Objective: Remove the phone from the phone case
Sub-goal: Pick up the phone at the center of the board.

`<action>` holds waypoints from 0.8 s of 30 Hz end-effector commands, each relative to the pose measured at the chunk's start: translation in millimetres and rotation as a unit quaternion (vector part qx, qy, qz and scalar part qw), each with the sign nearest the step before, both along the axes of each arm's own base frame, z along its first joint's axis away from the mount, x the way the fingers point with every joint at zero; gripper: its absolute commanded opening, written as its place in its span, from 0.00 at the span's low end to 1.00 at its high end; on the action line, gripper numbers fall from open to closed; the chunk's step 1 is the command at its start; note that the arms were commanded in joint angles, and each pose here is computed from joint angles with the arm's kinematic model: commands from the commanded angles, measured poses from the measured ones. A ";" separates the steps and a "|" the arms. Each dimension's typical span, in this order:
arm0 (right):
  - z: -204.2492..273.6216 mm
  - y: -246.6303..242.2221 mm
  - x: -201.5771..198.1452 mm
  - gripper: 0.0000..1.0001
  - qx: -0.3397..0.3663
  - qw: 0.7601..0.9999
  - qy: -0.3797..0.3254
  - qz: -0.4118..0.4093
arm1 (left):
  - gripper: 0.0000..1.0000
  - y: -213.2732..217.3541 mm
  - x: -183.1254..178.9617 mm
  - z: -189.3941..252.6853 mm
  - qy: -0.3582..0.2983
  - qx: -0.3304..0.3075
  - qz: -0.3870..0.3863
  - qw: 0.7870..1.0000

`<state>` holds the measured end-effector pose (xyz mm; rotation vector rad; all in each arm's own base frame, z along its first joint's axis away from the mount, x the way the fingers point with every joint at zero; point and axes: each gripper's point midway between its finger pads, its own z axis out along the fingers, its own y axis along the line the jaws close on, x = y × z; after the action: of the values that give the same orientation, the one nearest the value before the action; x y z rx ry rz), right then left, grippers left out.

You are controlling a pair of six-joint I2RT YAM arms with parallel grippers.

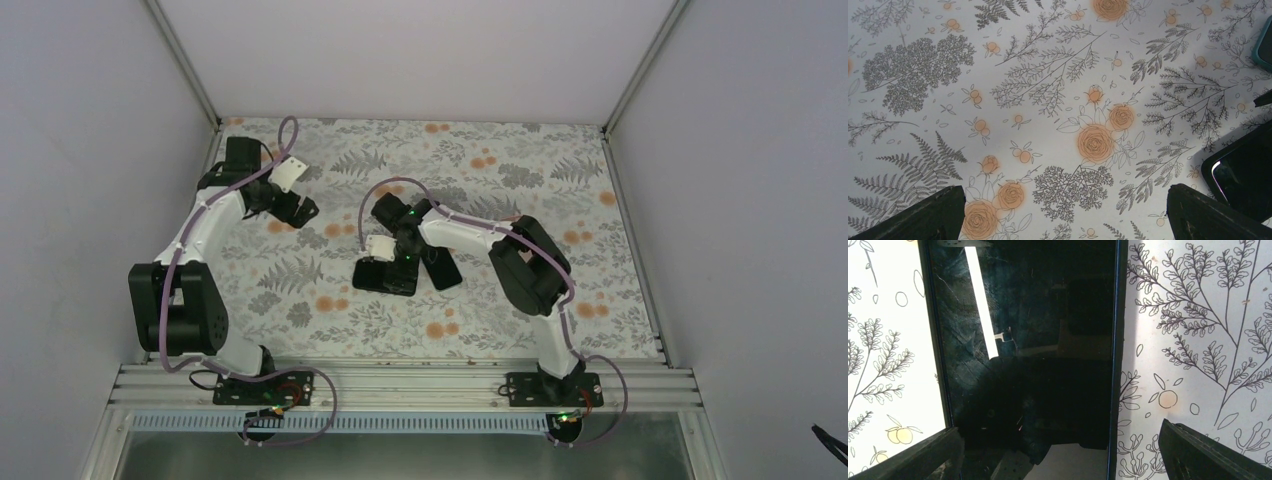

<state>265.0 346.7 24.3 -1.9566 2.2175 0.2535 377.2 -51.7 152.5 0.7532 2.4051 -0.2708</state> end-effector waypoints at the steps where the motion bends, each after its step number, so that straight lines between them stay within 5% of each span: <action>1: -8.8 -4.3 -13.3 1.00 -0.020 0.999 0.033 -0.006 | 1.00 0.7 -0.2 -2.7 -0.001 -0.005 0.003 1.000; 24: -2.2 2.2 -21.1 1.00 -0.017 0.997 0.076 -0.014 | 1.00 3.0 -6.8 -18.8 0.006 -0.002 0.013 1.000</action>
<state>250.9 348.3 29.9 -1.9844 2.3130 0.3443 368.3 -50.3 129.6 0.7419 2.4439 -0.2764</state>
